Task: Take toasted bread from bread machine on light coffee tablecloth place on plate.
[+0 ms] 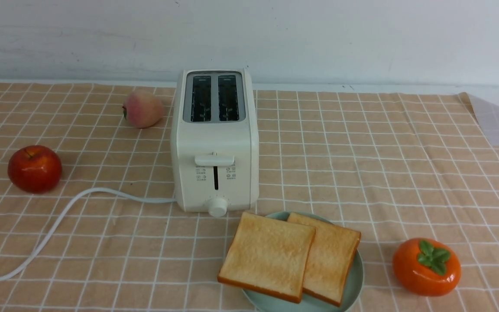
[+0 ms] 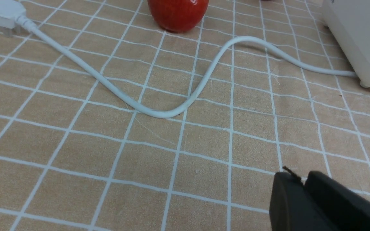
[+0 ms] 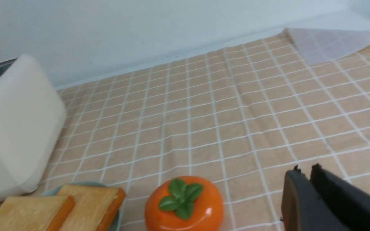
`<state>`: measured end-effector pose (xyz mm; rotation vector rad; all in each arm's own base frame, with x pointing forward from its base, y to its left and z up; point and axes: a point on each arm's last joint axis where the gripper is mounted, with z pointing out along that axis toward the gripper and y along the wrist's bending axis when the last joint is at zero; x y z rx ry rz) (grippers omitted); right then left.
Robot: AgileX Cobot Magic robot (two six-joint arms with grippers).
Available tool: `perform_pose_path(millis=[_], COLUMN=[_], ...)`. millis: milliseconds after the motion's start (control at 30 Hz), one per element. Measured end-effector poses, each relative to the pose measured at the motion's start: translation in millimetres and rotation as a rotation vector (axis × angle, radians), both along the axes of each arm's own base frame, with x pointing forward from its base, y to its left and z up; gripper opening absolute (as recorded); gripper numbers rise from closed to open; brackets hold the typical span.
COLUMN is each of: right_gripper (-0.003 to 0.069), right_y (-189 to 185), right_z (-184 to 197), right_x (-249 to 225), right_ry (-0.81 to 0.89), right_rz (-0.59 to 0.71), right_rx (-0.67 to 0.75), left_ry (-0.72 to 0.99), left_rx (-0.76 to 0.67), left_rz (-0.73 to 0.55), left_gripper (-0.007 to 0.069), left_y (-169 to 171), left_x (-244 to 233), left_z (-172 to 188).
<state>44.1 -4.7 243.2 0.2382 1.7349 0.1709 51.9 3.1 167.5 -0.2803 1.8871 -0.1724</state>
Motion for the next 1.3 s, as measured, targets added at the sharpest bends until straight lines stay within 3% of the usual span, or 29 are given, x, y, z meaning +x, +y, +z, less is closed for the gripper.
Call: perform_pose_path(millis=[233, 933, 1300], right_gripper=[0.0061, 0.0088, 0.0099], right_y=[-4, -3, 3], right_z=[0, 0, -69], right_x=[-1, -5, 6], right_ry=[0.000, -0.035, 0.170], right_rz=[-0.101, -0.092, -0.029], right_rx=[-0.001, 0.018, -0.015], left_ry=[0.000, 0.000, -0.001], left_rx=[0.001, 0.001, 0.001], left_rz=[0.003, 0.003, 0.003], left_gripper=[0.0072, 0.0092, 0.0099], left_y=[0, 0, 0], left_x=[0, 0, 0], left_z=[0, 0, 0])
